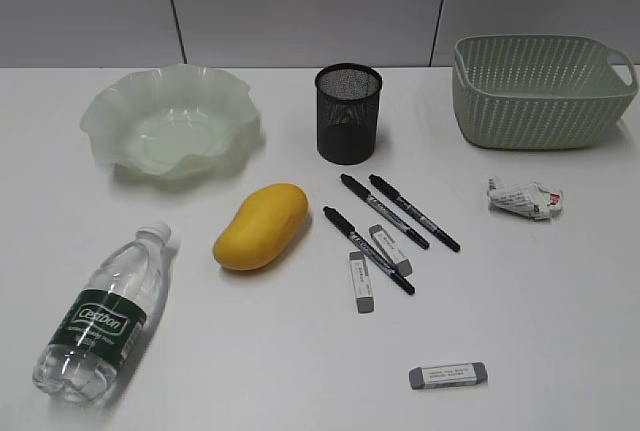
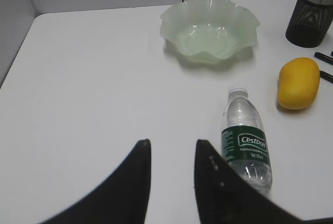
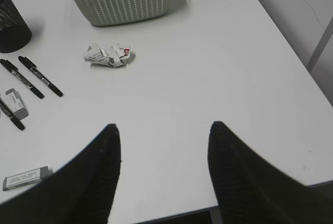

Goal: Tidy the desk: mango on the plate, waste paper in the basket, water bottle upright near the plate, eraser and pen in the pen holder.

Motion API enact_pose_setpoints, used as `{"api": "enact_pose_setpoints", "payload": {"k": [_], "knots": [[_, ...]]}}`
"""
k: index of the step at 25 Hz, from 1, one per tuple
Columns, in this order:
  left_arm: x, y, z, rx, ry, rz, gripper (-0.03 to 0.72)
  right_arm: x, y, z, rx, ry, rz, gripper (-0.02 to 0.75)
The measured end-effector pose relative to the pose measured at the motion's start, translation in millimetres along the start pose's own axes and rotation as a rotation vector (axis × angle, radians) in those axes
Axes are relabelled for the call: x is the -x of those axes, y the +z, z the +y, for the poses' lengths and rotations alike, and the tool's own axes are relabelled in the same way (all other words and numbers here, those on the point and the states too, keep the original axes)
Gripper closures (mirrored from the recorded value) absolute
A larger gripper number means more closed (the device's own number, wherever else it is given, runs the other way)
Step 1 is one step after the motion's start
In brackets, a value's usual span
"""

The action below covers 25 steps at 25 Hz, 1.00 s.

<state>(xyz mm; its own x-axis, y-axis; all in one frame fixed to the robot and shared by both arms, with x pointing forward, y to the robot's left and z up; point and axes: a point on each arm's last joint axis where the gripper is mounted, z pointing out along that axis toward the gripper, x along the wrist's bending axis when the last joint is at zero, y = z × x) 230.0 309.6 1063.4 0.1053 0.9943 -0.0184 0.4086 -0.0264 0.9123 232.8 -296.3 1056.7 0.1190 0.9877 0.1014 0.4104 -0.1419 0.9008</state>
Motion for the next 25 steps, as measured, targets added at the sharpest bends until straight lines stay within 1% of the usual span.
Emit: {"api": "enact_pose_setpoints", "payload": {"k": [20, 23, 25], "knots": [[0.1, 0, 0, 0.000, -0.001, -0.001, 0.473, 0, 0, 0, 0.000, 0.000, 0.000, 0.303], [2.9, 4, 4, -0.021, -0.012, -0.025, 0.473, 0, 0, 0, 0.000, 0.000, 0.000, 0.303], [7.4, 15, 17, -0.051, -0.002, -0.058, 0.468, 0, 0, 0, 0.000, 0.000, 0.000, 0.303]]}}
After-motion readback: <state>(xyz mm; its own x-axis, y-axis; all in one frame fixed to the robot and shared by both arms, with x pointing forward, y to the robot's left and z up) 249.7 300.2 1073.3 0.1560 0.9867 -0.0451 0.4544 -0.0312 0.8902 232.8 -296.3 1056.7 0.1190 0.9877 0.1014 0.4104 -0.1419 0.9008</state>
